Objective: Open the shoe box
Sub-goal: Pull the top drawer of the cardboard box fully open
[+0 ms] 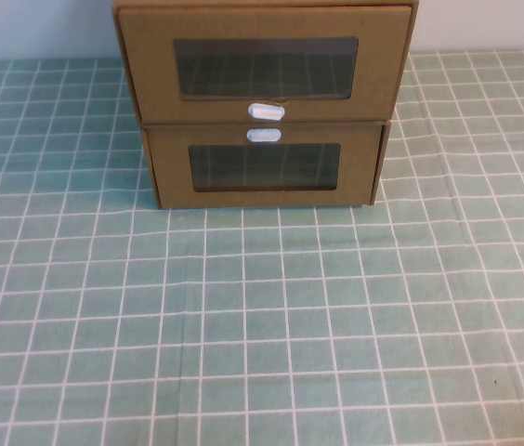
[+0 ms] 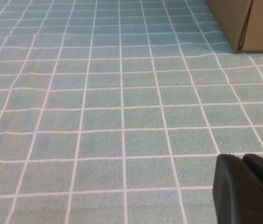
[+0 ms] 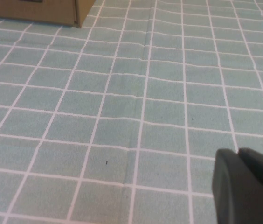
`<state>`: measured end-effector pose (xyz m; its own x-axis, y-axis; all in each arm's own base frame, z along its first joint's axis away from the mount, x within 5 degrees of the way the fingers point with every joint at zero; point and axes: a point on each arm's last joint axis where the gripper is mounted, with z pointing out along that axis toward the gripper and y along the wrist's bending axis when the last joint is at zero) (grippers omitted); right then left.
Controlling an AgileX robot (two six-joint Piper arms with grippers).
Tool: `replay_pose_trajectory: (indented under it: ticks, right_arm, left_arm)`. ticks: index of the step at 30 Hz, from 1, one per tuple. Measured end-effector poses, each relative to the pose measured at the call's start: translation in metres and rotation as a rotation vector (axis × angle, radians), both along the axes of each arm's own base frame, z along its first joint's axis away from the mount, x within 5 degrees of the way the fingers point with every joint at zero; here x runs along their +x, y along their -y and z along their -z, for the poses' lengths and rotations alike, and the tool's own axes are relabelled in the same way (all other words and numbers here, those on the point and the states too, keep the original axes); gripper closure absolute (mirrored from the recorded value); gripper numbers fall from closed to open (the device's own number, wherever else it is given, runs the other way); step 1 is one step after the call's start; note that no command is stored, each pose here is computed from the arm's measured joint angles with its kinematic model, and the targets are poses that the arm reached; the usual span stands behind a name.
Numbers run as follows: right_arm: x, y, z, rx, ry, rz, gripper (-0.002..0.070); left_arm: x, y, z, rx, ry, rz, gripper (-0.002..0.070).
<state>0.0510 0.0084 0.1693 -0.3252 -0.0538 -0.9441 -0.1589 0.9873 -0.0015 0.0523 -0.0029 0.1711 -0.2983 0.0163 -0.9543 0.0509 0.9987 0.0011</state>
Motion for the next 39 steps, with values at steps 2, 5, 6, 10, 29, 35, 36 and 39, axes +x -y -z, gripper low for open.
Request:
replay_pose_trajectory:
  ticks: [2,5,6,10,29,35,36,39]
  right_arm:
    - [0.0,0.0,0.0,0.0,0.0,0.0,0.0689]
    - [0.0,0.0,0.0,0.0,0.0,0.0,0.0689]
    - [0.0,0.0,0.0,0.0,0.0,0.0,0.0689]
    - [0.0,0.0,0.0,0.0,0.0,0.0,0.0689]
    - [0.005,0.0,-0.035,0.06,0.389,0.006,0.0689]
    - [-0.005,0.002,-0.073,0.126,0.815,0.013,0.0689]
    - [-0.008,0.003,-0.078,0.136,0.879,0.014,0.0689]
    - [-0.016,0.004,-0.088,0.158,1.021,0.017,0.0689]
  left_arm:
    - [0.0,0.0,0.0,0.0,0.0,0.0,0.068]
    - [0.0,0.0,0.0,0.0,0.0,0.0,0.068]
    - [0.0,0.0,0.0,0.0,0.0,0.0,0.068]
    - [0.0,0.0,-0.001,0.0,0.01,0.0,0.068]
    - [0.003,-0.001,-0.042,-0.02,0.463,-0.01,0.068]
    - [-0.002,-0.001,-0.061,-0.03,0.686,-0.015,0.068]
    - [-0.003,-0.002,-0.062,-0.03,0.698,-0.015,0.068]
    - [-0.003,-0.002,-0.063,-0.031,0.704,-0.016,0.068]
